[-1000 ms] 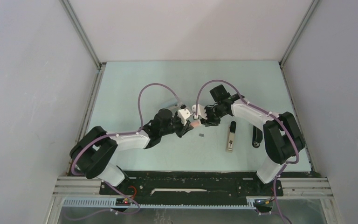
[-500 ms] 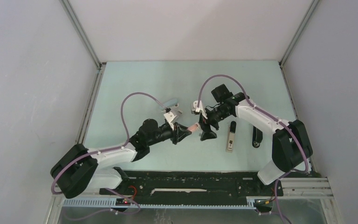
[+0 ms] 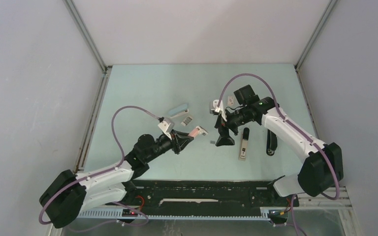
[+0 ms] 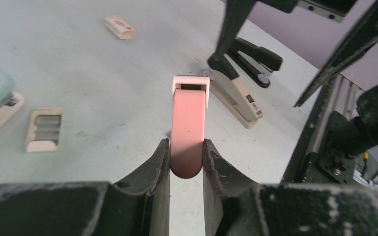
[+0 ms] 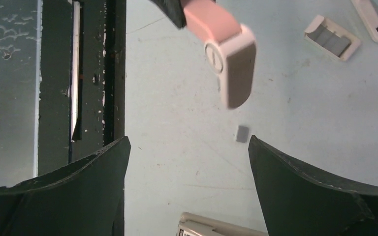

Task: Unload the staples from the stapler
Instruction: Place the stapler at the center of the board.

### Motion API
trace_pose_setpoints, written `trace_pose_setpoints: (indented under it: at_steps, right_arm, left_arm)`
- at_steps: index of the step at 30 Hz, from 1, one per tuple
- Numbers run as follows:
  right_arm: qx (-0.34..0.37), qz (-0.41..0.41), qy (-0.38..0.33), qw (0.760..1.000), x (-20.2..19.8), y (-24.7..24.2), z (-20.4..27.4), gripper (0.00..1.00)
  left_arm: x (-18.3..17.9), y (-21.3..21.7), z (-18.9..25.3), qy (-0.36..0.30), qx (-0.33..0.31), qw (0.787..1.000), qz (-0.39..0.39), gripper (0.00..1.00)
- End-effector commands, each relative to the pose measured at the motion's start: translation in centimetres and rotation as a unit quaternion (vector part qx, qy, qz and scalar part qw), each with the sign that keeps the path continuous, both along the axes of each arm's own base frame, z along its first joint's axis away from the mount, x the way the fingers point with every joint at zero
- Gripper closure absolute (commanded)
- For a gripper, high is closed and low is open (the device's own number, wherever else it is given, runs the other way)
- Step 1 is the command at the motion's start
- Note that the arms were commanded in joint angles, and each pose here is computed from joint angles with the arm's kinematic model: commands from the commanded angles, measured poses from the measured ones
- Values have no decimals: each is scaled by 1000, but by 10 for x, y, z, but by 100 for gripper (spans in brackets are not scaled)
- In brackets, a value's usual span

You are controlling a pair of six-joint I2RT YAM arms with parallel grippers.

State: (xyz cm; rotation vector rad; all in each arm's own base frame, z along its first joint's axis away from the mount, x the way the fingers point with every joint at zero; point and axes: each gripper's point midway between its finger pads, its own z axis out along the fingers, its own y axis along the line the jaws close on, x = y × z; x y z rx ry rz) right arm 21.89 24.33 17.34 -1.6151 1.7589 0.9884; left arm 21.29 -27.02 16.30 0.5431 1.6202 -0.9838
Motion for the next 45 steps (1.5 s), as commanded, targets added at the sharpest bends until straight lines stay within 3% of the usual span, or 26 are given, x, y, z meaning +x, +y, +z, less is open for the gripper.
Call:
trace_pose_setpoints:
  at_steps: [1, 9, 21, 25, 30, 34, 45]
  right_arm:
    - [-1, -2, -33, 999, 2, -11, 16, 0]
    - [6, -6, -25, 1000, 4, -15, 16, 0]
    - [15, -24, -17, 999, 11, -21, 16, 0]
    - [17, -26, -15, 999, 11, -22, 16, 0]
    - [17, -25, -12, 999, 11, -21, 15, 0]
    - [18, -24, -11, 999, 10, -21, 15, 0]
    - [20, -19, -6, 1000, 9, -19, 13, 0]
  left_arm:
    - [15, 25, -3, -6, 9, 997, 74, 100]
    - [34, 53, -5, 10, 23, 987, 159, 100]
    - [82, 116, 4, 70, 7, 949, 308, 100]
    - [102, 143, -3, 117, 21, 920, 372, 100]
    - [123, 180, -14, 183, 47, 860, 474, 100]
    - [134, 192, -26, 226, 79, 824, 513, 100]
    - [164, 199, -49, 320, 98, 797, 503, 100]
